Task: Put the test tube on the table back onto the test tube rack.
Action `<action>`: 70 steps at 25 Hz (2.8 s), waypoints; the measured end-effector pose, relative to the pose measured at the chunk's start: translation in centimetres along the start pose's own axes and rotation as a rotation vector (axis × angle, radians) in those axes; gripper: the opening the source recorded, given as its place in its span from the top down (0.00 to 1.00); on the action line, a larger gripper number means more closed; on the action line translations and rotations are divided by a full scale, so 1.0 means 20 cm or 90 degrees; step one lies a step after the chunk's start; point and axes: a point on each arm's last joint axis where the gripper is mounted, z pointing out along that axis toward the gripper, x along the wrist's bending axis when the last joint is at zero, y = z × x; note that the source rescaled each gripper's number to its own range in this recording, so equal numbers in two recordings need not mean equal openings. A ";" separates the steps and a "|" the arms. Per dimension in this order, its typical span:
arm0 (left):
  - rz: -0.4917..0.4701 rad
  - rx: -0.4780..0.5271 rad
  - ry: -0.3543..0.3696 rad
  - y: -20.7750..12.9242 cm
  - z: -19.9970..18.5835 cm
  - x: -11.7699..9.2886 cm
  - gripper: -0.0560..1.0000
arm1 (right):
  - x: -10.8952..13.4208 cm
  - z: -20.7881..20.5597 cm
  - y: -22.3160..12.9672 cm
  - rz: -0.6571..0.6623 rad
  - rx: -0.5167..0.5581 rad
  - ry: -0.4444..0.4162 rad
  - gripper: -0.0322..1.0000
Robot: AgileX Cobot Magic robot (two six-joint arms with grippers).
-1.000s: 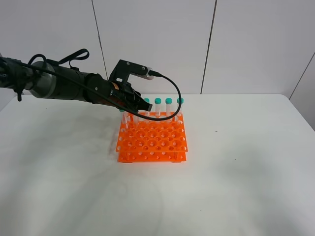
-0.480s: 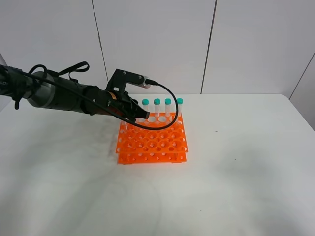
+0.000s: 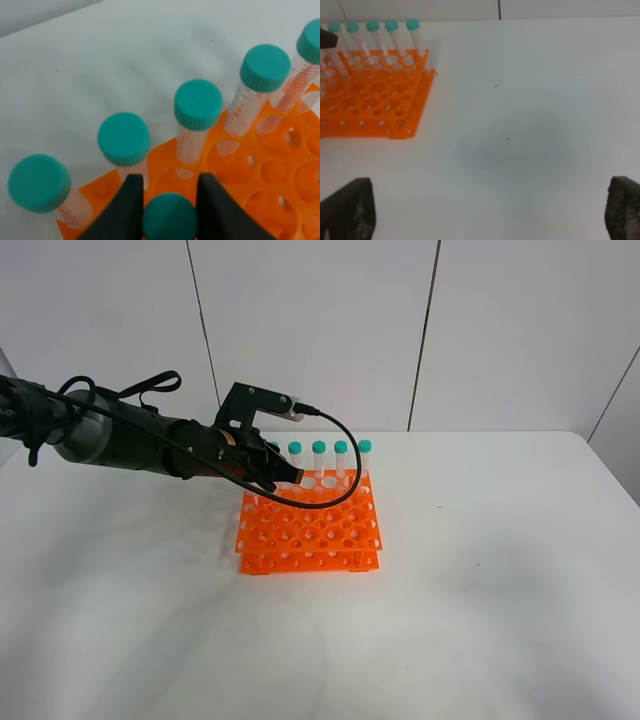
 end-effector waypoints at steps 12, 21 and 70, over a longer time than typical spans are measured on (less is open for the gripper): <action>0.000 0.003 0.000 -0.01 0.00 0.00 0.55 | 0.00 0.00 0.00 0.000 0.000 0.000 0.00; -0.001 -0.043 -0.001 0.13 -0.13 0.00 0.24 | 0.00 0.00 0.00 0.000 0.000 0.000 0.00; -0.276 0.400 0.125 -0.18 -1.22 0.51 0.00 | 0.00 0.00 0.00 0.000 0.000 0.000 0.00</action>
